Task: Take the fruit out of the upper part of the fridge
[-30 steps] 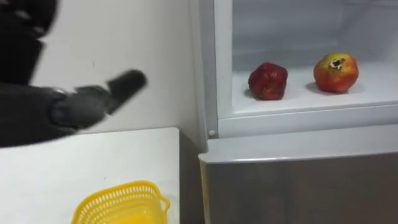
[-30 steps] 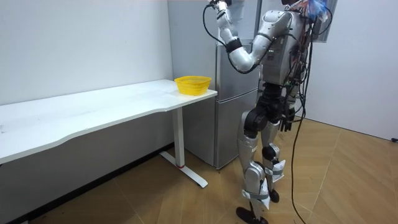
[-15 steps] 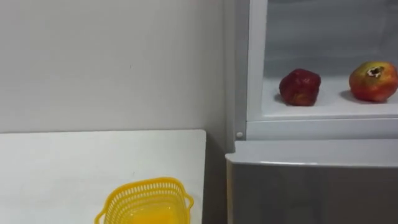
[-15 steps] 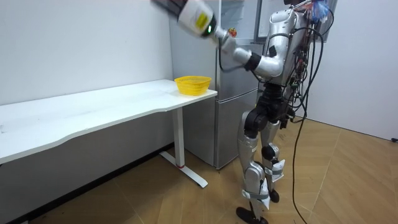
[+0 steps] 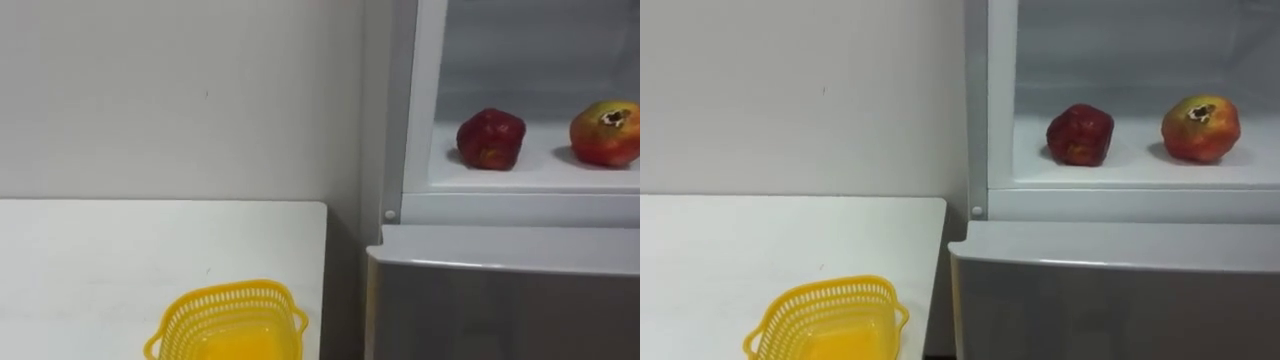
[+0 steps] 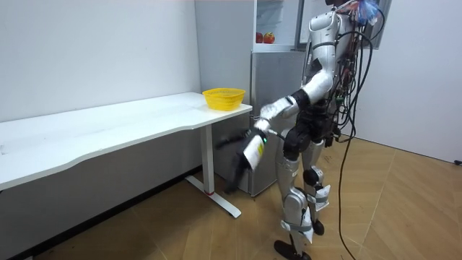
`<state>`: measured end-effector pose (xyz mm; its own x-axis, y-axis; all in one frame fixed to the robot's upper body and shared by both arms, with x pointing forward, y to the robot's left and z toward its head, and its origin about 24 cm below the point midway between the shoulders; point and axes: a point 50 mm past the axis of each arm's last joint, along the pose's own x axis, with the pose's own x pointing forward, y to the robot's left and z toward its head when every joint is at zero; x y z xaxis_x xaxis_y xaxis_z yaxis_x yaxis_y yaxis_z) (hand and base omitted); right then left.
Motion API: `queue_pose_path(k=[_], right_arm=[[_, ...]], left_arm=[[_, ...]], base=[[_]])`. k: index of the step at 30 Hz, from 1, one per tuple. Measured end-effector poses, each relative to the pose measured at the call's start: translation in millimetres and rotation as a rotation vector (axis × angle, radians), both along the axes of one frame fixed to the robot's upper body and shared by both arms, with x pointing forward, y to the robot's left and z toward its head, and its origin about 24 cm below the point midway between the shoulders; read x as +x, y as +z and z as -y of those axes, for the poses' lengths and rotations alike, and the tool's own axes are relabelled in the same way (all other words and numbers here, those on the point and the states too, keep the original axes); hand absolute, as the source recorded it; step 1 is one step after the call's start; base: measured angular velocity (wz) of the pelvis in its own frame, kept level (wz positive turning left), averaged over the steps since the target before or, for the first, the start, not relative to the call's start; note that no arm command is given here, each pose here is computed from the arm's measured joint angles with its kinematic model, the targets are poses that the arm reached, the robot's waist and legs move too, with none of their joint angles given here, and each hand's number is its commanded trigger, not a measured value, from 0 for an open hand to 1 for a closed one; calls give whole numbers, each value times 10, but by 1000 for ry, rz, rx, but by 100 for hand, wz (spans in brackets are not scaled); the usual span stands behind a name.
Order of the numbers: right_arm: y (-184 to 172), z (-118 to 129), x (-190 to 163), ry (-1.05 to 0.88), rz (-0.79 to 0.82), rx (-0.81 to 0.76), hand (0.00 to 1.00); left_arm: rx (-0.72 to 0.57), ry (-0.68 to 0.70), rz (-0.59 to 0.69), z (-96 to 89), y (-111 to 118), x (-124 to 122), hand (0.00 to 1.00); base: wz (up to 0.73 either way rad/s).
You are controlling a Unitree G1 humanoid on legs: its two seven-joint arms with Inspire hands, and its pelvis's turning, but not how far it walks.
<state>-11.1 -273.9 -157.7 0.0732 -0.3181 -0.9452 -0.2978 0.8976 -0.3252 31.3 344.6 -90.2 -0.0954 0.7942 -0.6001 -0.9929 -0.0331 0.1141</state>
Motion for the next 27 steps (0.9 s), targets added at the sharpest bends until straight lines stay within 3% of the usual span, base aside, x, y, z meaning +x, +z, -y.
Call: queue_pose_path(k=[6, 10, 12, 15, 21, 24, 27], right_arm=[[-29, -58, -25, -12, -37, 32, 0], [-37, -76, -75, -8, -80, 48, 0], [-43, -88, -97, -6, -99, 58, 0], [-48, -88, 0, -4, -80, 63, 0], [-77, -153, 60, -11, -92, 81, 0], [-95, -215, 37, -11, -112, 95, 0], [-108, -266, -1, -4, -142, 104, 0]], left_arm=[[-315, -114, -264, 542, -531, -603, 0], [-454, -242, -371, 761, -648, -787, 0], [-512, -373, -437, 826, -679, -849, 0], [-556, -641, -516, 872, -715, -734, 0], [-581, -1032, -560, 1012, -783, -337, 0], [-556, -1184, -608, 1010, -777, -219, 0], [-555, -1248, -642, 1014, -778, -188, 0]], base=[[-1], [-5], [0], [1], [-7], [-16], [-6]])
